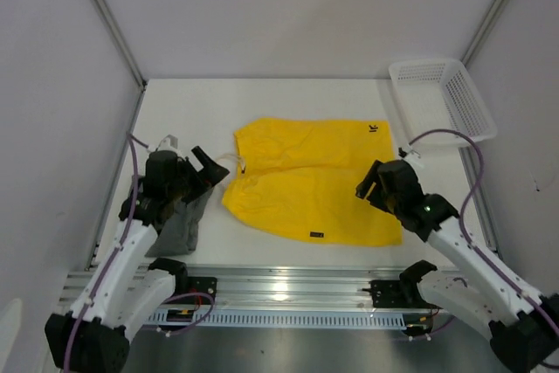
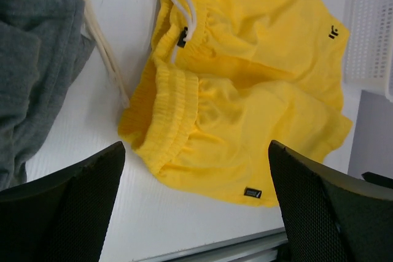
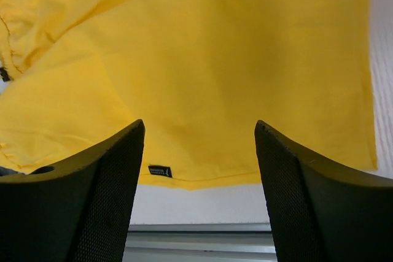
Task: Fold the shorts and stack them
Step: Flatten the shorts out
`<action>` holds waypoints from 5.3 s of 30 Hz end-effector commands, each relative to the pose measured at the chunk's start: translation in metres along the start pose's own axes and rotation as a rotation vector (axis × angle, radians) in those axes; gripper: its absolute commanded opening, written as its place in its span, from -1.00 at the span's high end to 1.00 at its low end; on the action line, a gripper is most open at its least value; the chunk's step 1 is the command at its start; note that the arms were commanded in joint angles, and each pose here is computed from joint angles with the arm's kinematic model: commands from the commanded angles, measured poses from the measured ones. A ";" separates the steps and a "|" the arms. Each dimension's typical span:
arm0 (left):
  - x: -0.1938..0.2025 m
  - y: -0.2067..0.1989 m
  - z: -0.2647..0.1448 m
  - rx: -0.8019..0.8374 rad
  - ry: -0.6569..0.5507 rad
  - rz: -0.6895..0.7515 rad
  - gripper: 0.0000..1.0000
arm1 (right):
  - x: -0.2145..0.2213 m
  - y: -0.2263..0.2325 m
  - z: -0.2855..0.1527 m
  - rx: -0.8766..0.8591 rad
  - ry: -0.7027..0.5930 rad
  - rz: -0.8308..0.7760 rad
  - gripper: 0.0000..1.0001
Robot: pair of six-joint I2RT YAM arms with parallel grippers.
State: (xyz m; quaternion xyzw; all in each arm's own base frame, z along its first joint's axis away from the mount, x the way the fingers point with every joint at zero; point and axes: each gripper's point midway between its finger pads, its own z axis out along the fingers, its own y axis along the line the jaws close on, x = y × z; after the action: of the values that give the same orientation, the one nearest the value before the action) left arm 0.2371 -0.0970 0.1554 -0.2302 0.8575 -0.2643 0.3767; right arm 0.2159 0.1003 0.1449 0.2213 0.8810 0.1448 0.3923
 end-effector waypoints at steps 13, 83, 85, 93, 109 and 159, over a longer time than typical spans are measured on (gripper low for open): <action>-0.090 -0.029 0.182 -0.025 0.211 -0.033 -0.87 | 0.070 0.258 0.069 -0.466 0.187 -0.580 -0.52; -0.031 -0.050 0.237 0.297 0.420 -0.102 -0.45 | 0.213 0.222 0.109 -0.456 0.426 -0.699 0.03; -0.032 -0.055 0.239 0.323 0.420 -0.128 -0.45 | 0.214 0.223 0.108 -0.465 0.429 -0.699 0.03; -0.043 -0.065 0.264 0.386 0.367 -0.200 -0.35 | 0.221 0.225 0.105 -0.508 0.432 -0.716 0.05; -0.062 -0.095 0.292 0.538 0.244 -0.233 0.97 | 0.229 0.220 0.093 -0.583 0.461 -0.777 0.34; -0.101 -0.010 0.209 0.154 -0.043 -0.281 1.00 | 0.179 0.262 0.104 -0.058 0.023 -1.197 -0.68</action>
State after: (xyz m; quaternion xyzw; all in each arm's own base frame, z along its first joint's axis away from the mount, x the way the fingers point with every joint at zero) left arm 0.4606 -0.1039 0.0705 -0.3453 0.7901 -0.3742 0.3414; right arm 0.2474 0.4347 0.0632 -0.3404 0.8638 -0.0152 0.3712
